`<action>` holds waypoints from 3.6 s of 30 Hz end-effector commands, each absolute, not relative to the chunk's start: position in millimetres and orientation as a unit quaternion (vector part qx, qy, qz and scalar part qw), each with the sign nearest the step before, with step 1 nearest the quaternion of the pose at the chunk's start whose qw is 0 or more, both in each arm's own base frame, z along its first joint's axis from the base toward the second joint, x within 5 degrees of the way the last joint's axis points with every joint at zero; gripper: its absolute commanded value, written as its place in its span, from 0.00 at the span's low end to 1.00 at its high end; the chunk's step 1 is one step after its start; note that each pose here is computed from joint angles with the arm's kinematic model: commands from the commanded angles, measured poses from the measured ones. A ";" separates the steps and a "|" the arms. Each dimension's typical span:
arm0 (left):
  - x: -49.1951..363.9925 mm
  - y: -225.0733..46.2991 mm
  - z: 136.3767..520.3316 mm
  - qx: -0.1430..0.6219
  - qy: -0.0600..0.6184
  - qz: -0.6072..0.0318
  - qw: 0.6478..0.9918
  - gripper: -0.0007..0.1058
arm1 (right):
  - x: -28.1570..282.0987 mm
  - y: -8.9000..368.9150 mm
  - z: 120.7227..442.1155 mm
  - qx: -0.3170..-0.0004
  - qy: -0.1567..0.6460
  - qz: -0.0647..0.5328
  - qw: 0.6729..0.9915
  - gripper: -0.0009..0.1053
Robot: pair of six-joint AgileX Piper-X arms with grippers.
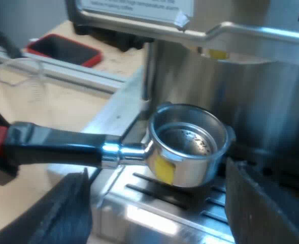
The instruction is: Put the handle in the coffee machine
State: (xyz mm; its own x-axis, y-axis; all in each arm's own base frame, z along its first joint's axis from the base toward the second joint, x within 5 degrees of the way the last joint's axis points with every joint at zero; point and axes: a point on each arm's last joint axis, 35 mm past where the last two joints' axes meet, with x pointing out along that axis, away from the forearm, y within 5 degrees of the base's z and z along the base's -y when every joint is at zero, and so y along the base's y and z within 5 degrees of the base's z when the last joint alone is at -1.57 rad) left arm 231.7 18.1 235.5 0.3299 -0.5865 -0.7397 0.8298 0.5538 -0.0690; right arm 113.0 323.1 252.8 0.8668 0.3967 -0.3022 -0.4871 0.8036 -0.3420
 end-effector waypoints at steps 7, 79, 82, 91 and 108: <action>250.1 18.5 248.8 0.153 0.321 -0.474 0.806 0.02 | 123.4 340.0 227.8 -0.203 0.072 0.142 0.966 0.56; 282.7 20.4 254.5 0.145 0.262 -0.490 0.819 0.02 | 168.7 353.6 199.8 -0.185 -0.009 0.098 0.978 0.56; 282.7 20.4 254.6 0.145 0.261 -0.491 0.819 0.02 | 168.7 353.6 199.8 -0.185 -0.009 0.098 0.978 0.56; 285.5 20.6 256.3 0.151 0.244 -0.491 0.822 0.02 | 168.7 353.6 199.8 -0.185 -0.009 0.098 0.978 0.56; 294.6 20.9 263.2 0.148 0.198 -0.490 0.836 0.02 | 168.7 353.6 199.8 -0.185 -0.008 0.098 0.978 0.56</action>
